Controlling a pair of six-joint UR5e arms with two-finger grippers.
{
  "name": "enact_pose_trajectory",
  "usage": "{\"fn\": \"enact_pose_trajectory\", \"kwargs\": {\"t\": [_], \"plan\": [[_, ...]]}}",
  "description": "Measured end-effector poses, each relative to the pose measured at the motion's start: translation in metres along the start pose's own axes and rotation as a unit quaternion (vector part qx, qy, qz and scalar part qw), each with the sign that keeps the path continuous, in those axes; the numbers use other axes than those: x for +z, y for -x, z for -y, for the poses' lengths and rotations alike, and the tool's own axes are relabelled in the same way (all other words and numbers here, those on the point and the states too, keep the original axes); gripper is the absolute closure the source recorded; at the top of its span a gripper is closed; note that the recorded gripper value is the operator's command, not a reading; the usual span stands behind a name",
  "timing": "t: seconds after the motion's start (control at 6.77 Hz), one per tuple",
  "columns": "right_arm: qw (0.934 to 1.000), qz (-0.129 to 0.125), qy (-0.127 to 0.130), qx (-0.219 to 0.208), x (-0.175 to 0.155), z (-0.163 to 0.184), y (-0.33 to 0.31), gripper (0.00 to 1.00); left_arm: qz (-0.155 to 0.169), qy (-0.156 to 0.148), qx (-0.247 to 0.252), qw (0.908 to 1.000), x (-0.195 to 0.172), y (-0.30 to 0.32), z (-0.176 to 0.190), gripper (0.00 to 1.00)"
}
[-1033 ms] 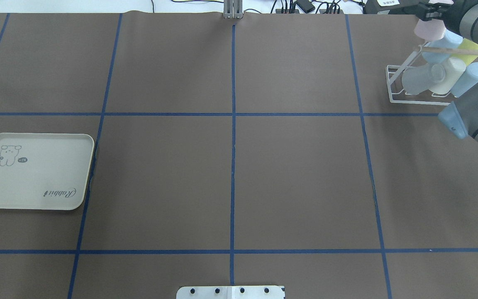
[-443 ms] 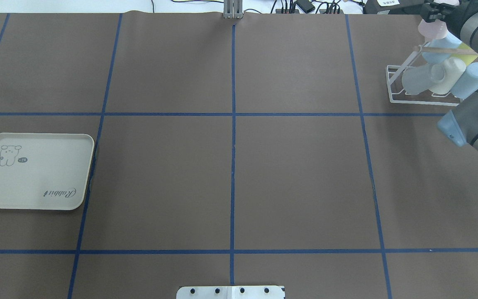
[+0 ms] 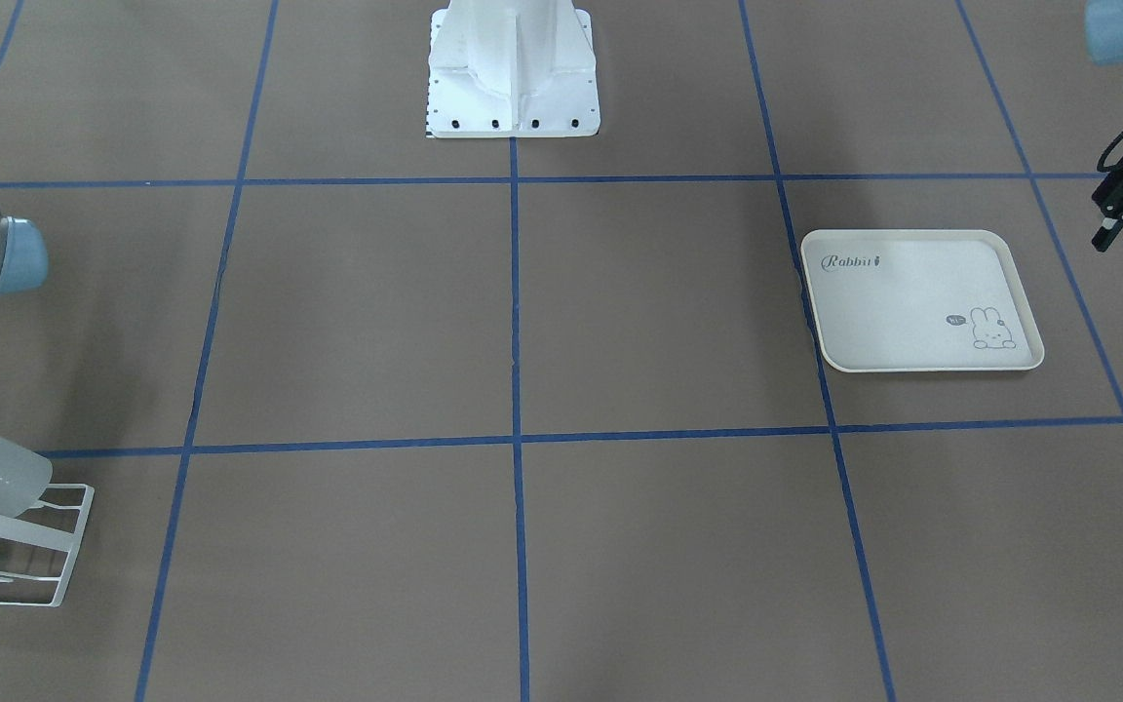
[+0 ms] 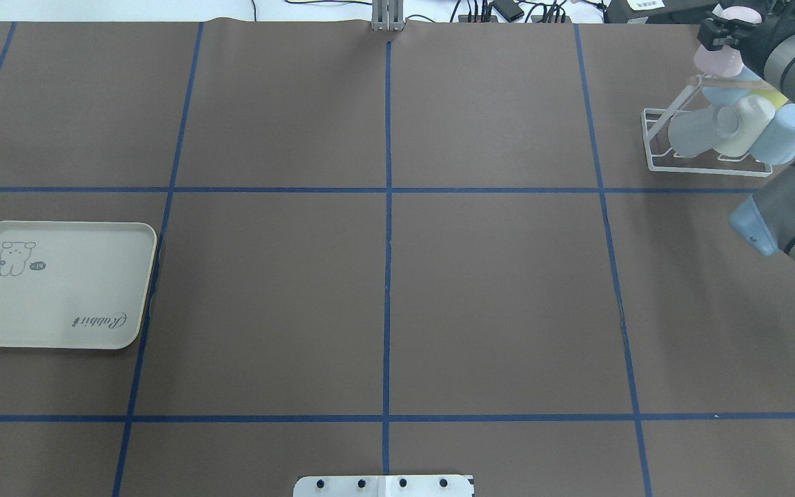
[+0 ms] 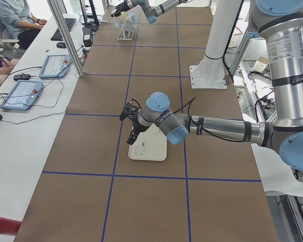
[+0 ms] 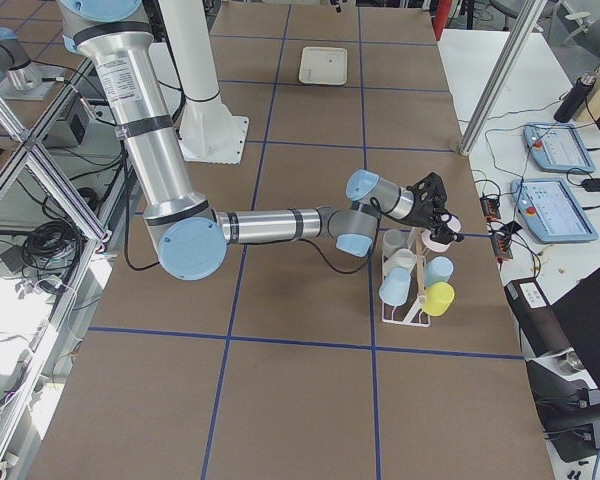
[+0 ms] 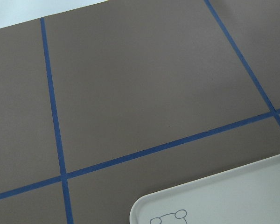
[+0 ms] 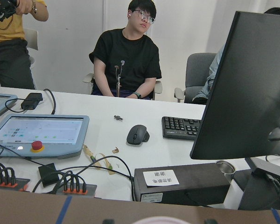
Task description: Transfer IKEA cup to right arm and place on rack
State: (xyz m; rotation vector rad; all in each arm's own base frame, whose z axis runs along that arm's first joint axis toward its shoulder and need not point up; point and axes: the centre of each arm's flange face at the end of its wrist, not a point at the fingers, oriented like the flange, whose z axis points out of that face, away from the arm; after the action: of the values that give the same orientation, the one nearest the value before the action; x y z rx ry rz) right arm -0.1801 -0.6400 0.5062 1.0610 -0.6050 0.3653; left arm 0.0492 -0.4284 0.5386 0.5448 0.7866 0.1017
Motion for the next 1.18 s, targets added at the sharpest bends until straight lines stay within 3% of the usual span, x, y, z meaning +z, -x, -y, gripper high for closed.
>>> {"fn": "enact_pose_trajectory", "kwargs": {"t": [0.74, 0.89, 1.18], "plan": [[0.9999, 0.0, 0.011, -0.004, -0.001, -0.016, -0.001, 1.0, 0.0, 0.0, 0.0, 1.0, 0.0, 0.0, 0.0, 0.0], [0.9999, 0.002, 0.012, -0.005, -0.001, -0.017, 0.001, 0.05, 0.0, 0.0, 0.0, 1.0, 0.0, 0.0, 0.0, 0.0], [0.9999, 0.004, 0.015, -0.007, -0.001, -0.021, 0.004, 0.0, 0.0, 0.0, -0.001, 1.0, 0.0, 0.0, 0.0, 0.0]]}}
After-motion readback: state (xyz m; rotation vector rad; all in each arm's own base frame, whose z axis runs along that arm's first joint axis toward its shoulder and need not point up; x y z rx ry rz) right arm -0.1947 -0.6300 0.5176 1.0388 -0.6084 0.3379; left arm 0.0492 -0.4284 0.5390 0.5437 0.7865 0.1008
